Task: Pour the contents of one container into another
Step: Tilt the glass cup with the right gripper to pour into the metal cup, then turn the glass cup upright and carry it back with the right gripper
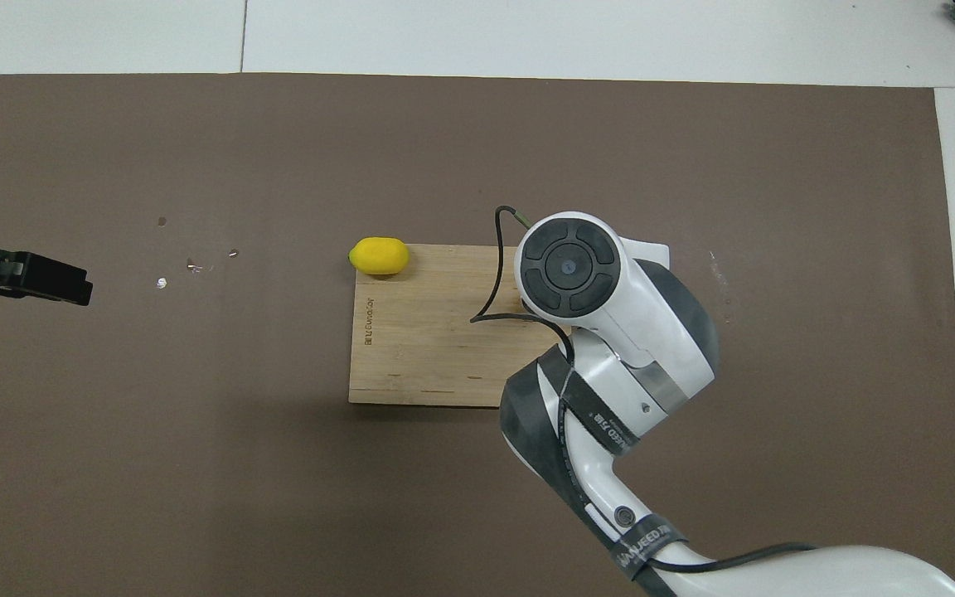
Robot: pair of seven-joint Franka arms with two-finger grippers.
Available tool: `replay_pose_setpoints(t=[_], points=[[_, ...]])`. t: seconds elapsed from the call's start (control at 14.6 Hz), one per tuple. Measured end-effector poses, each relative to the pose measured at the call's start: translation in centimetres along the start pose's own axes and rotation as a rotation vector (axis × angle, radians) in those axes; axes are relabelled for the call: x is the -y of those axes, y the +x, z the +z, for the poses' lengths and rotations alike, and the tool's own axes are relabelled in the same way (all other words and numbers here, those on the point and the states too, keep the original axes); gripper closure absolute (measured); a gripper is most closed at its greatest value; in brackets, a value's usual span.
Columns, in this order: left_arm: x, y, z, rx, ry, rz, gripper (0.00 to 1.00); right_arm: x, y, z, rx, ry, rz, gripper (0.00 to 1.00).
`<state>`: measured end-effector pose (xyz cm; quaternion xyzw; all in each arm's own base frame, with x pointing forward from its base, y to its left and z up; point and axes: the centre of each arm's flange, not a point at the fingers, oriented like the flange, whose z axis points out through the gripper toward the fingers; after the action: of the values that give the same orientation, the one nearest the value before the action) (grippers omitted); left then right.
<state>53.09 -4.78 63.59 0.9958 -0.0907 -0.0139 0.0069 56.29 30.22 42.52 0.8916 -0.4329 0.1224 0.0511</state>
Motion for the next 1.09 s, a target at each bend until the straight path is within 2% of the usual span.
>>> replay_pose_setpoints(t=[0.34, 0.82, 1.09], points=[[0.0, 0.0, 0.0, 0.0, 0.0, 0.0, 0.0, 0.0, 0.1, 0.0, 0.011, -0.001, 0.009, 0.49], [0.0, 0.0, 0.0, 0.0, 0.0, 0.0, 0.0, -0.4, 2.8, 0.3, 0.156, 0.002, 0.145, 0.49], [0.0, 0.0, 0.0, 0.0, 0.0, 0.0, 0.0, -1.5, 6.4, 1.4, 0.311, -0.001, 0.279, 0.49]])
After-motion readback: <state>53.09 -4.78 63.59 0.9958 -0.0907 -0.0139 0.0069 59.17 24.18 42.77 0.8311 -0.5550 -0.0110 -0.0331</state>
